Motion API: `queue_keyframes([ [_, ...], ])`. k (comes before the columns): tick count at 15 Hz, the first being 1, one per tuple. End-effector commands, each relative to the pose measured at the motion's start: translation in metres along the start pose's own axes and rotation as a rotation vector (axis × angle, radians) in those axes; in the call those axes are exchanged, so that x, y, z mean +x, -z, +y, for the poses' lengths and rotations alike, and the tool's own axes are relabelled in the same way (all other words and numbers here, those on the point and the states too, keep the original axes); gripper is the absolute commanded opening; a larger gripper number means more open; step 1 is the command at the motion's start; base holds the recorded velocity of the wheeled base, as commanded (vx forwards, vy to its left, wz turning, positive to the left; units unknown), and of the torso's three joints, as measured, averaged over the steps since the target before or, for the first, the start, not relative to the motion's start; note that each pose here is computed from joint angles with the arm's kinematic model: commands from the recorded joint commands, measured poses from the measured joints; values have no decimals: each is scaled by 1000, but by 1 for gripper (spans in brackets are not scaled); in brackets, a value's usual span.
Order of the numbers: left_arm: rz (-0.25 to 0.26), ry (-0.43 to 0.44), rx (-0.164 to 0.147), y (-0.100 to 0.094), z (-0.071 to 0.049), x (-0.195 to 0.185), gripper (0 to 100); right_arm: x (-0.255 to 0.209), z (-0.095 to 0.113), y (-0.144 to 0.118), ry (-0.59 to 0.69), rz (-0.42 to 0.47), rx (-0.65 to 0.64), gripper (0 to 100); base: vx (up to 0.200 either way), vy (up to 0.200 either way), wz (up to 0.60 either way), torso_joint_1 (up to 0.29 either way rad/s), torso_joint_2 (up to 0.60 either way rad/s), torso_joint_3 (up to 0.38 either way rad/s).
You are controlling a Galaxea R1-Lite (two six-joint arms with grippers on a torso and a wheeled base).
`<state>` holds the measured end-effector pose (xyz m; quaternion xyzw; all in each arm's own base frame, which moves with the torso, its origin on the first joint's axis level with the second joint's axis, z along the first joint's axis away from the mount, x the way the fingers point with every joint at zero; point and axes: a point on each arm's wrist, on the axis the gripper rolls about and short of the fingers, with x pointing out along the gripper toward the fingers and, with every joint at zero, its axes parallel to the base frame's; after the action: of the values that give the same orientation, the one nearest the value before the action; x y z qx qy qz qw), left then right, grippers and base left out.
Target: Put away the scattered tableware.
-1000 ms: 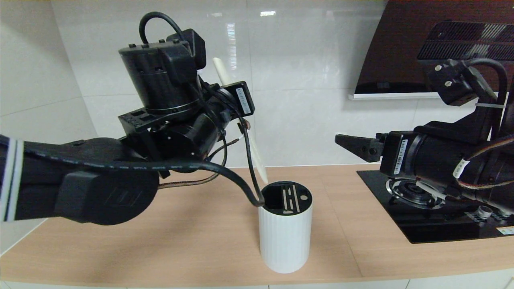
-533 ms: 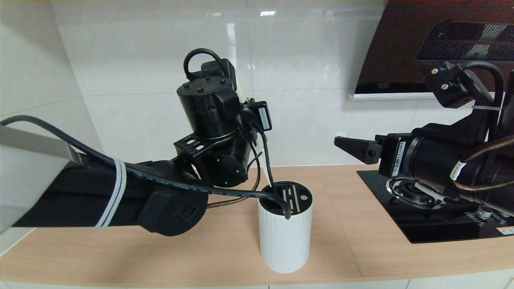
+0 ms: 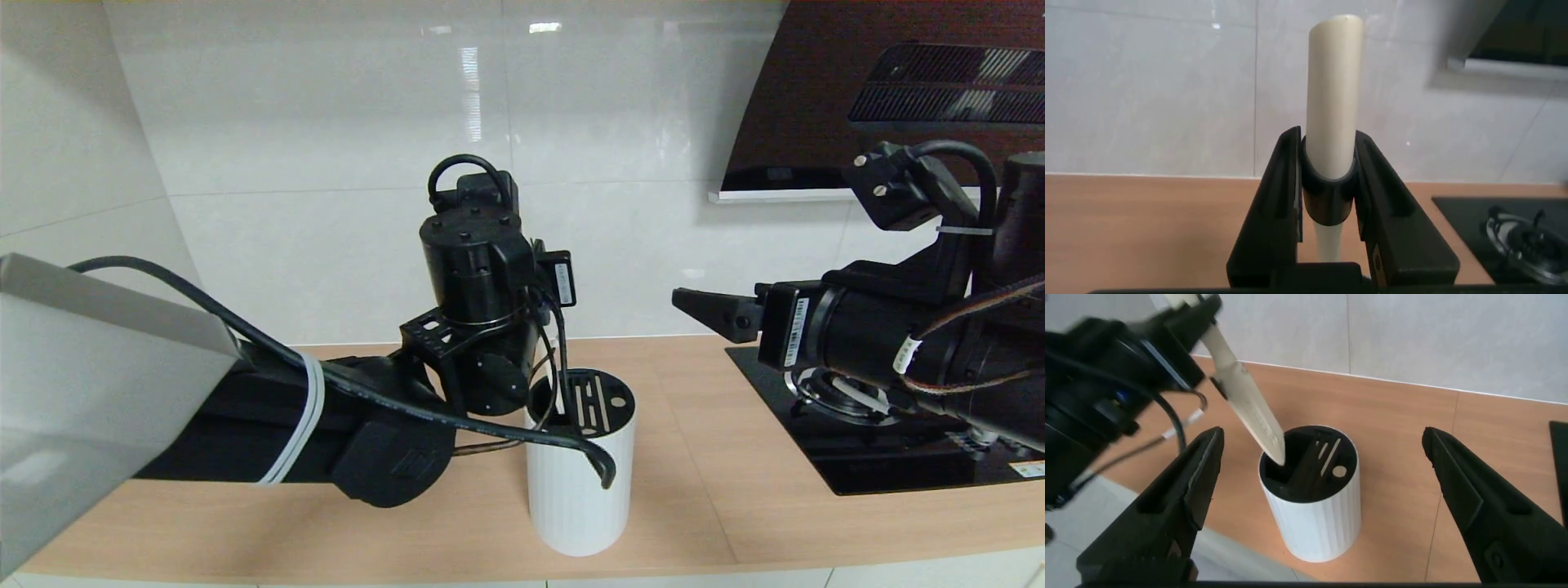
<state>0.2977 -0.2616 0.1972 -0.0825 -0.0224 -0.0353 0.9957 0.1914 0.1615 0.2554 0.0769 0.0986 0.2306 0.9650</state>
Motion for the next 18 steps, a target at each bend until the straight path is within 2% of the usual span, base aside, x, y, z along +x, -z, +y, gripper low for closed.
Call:
queue_keyframes([
  [1, 19, 2, 14, 10, -2, 2, 0, 1, 0, 1, 0, 3, 1, 100, 0, 0, 0, 0, 0, 0],
  [5, 52, 21, 32, 27, -11, 1, 0, 1, 0, 1, 1, 4, -1, 100, 0, 0, 0, 0, 0, 0],
  [10, 88, 26, 60, 43, -11, 0, 0, 1, 0, 1, 1, 6, -2, 100, 0, 0, 0, 0, 0, 0],
  [13, 123, 32, 72, 62, -16, 1, 0, 2, 0, 2, 2, 9, -2, 100, 0, 0, 0, 0, 0, 0],
  [18, 171, 38, 104, 86, -16, 2, 0, 2, 0, 3, 2, 11, -3, 100, 0, 0, 0, 0, 0, 0],
])
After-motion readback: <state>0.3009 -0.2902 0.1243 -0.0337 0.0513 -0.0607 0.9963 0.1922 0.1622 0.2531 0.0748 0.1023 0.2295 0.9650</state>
